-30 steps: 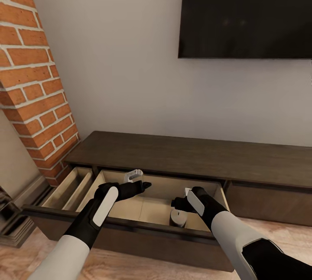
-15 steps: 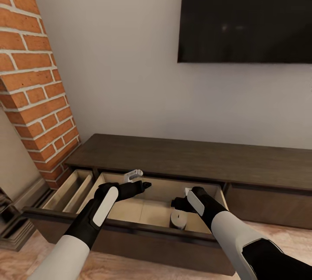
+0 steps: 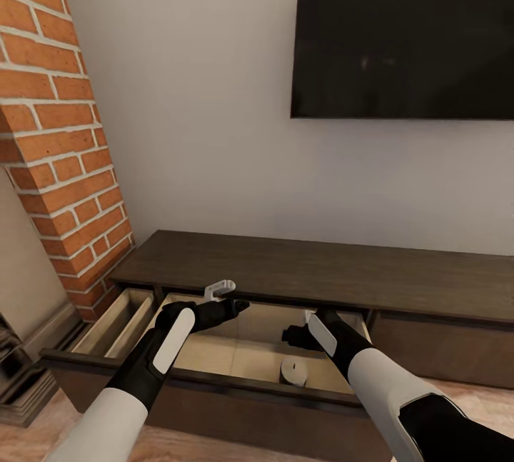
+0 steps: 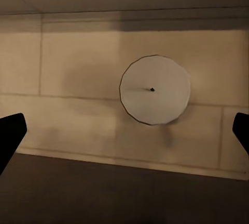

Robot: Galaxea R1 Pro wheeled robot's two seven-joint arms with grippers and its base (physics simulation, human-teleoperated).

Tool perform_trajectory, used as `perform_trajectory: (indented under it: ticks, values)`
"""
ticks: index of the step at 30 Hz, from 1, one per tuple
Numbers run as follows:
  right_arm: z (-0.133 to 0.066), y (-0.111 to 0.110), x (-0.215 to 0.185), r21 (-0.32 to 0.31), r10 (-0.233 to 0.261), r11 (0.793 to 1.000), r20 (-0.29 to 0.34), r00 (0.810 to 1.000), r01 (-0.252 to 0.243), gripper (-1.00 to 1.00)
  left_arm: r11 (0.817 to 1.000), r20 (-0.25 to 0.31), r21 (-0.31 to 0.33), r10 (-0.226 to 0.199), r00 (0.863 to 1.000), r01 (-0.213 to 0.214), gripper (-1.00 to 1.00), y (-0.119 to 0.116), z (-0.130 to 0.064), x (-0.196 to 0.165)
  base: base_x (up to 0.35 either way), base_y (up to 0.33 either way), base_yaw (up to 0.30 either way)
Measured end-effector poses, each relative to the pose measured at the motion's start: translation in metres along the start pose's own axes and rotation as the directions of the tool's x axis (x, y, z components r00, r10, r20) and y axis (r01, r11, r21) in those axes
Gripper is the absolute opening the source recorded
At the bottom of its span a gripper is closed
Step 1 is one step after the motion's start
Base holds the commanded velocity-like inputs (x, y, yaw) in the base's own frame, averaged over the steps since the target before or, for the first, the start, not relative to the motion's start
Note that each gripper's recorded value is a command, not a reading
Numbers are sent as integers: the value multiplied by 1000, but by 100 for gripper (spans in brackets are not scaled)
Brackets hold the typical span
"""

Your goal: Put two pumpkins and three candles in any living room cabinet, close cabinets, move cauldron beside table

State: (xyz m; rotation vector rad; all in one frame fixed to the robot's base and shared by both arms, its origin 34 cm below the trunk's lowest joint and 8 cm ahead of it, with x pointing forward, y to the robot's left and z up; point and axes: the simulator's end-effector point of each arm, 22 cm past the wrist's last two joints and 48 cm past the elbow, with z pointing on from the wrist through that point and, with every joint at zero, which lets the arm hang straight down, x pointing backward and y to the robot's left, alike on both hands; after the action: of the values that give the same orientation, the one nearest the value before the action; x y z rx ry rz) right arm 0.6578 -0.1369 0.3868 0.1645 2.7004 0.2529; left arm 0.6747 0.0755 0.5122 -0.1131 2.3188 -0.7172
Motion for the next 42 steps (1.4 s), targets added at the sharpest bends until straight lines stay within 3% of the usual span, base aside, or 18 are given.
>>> perform_trajectory:
  ticks: [12, 29, 33, 42]
  values:
    - [-6, 2, -4, -2, -2, 1000, 12, 1000, 2, 100, 1000, 9, 3, 6, 1000, -6, 100, -4, -4, -4, -37, 0, 0]
    - [-13, 7, -9, -20, -4, 1000, 27, 1000, 5, 100, 1000, 21, 7, 13, 1000, -13, 100, -8, -9, -9, -289, -11, 0]
    - [-20, 15, -24, -34, -19, 999, 64, 998, 21, 100, 1000, 22, 7, 13, 1000, -14, 100, -9, -10, -9, -257, -69, 99]
    - [-18, 10, -13, -27, -8, 1000, 38, 999, 9, 100, 1000, 29, 9, 18, 999, -18, 100, -11, -13, -12, -293, -84, 199]
